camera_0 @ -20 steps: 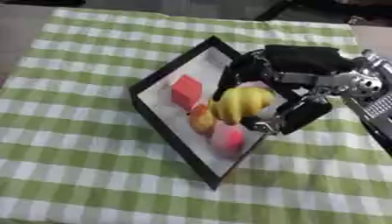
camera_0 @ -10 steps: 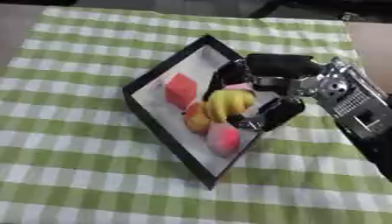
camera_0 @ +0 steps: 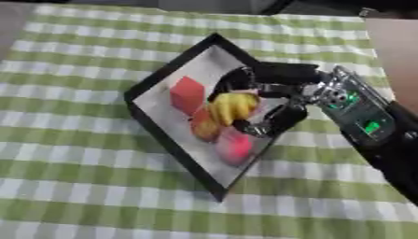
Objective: Pick up objects on the table and place them in the box.
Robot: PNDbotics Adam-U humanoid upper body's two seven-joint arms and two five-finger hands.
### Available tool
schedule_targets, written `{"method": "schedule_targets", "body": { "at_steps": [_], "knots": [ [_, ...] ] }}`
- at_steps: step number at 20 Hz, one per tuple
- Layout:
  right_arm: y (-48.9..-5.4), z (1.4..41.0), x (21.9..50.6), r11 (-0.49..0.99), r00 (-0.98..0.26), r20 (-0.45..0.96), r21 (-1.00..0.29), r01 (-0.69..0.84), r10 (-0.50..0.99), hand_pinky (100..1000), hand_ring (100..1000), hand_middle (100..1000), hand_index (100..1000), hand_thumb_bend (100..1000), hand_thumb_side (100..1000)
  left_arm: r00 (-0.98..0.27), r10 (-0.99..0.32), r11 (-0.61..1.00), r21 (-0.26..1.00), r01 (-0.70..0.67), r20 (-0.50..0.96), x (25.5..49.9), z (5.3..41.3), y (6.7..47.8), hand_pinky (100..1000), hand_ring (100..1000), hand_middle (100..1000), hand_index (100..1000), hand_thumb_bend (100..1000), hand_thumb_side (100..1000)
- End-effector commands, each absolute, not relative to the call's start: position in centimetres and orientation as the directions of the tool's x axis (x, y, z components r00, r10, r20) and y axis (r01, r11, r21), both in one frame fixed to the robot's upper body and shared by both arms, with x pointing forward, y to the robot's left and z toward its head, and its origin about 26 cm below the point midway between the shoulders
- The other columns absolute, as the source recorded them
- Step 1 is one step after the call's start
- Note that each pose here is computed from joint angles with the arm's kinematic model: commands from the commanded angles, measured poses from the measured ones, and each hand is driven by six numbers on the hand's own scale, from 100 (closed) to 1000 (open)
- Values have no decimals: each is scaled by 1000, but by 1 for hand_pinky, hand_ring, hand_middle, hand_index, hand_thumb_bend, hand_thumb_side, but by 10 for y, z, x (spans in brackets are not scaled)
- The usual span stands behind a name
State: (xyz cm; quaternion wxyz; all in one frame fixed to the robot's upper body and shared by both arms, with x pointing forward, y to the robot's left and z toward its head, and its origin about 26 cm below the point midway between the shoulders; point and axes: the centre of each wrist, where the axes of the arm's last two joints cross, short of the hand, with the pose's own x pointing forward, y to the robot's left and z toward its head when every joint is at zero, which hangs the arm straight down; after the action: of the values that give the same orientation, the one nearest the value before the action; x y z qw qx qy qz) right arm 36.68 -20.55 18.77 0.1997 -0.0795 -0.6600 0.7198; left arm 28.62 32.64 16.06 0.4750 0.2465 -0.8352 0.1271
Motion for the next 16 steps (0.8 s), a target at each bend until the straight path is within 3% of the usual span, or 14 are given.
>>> {"method": "schedule_targets", "body": {
  "at_steps": [1,8,9,10,16],
  "knots": [
    [-211,195,368,-97,-911,85,-986,-135,403,902,1000,875,949,100,143,-452,-304,849,24,-527,838,285,170,326,757,722,730,769,387,643],
    [-218,198,368,-177,-898,-21,-982,-64,439,972,1000,888,984,145,231,-454,-305,852,27,-523,837,286,170,325,757,722,726,766,390,640],
    [-219,197,368,-173,-896,-23,-983,-60,443,989,1000,895,994,191,301,-454,-305,852,27,-523,837,286,170,325,756,722,726,767,391,639],
    [-219,198,368,-166,-895,-22,-984,-58,446,989,1000,894,992,191,316,-453,-305,852,27,-523,838,286,170,325,757,722,726,767,392,639],
    [-223,210,363,-83,-893,-15,-996,-25,450,992,1000,897,999,184,322,-452,-305,852,29,-522,838,286,169,325,756,721,725,768,394,638]
  ]
}}
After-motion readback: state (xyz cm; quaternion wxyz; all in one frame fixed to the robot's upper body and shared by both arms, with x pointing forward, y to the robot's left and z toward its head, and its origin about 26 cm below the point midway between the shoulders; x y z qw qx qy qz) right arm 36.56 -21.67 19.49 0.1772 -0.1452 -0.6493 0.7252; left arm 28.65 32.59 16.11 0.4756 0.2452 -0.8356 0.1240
